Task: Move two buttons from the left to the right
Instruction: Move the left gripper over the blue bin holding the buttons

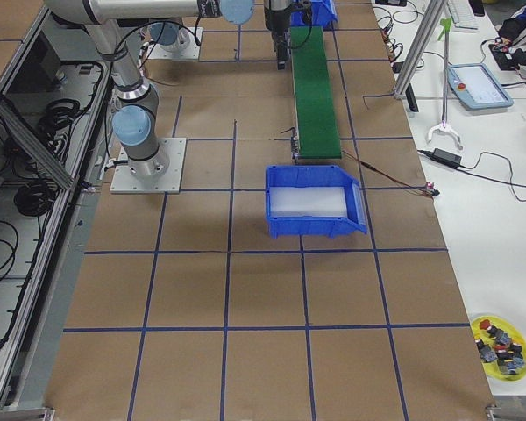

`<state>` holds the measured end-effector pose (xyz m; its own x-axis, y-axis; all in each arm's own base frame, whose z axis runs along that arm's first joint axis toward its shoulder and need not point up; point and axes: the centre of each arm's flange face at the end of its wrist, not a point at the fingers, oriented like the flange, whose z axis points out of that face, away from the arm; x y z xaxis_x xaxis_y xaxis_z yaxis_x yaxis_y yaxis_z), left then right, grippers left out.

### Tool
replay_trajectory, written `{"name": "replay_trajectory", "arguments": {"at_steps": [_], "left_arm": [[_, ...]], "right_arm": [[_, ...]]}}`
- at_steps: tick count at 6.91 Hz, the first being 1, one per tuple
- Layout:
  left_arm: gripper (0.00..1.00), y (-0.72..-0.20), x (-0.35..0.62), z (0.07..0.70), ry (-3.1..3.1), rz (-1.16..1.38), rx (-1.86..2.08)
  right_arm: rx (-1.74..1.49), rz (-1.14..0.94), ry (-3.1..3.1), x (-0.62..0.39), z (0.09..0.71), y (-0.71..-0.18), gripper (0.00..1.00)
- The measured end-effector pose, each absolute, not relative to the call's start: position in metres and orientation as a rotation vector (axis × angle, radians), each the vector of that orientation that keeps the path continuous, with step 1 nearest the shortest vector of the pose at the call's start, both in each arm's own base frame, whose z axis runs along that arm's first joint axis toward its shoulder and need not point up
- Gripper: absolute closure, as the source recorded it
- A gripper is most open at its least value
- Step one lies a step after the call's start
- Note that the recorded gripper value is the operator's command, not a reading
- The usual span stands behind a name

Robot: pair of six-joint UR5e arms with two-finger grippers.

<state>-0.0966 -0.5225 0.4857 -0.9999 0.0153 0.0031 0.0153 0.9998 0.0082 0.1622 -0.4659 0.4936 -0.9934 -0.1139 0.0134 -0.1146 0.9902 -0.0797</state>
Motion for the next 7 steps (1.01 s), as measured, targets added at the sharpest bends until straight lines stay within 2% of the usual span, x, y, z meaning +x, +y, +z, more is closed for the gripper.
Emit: {"name": "replay_trajectory", "arguments": {"at_steps": [3,7], "left_arm": [[0.00,-0.528,-0.050,0.486,-3.136,-0.011,-0.003],[0.00,-0.539,0.133,0.452,-3.121,-0.063,0.028]], "right_arm": [[0.178,0.129,-3.124,0.162,0.494,-0.466,0.00],[0.177,0.136,-3.128,0.162,0.496,-0.466,0.00]]}}
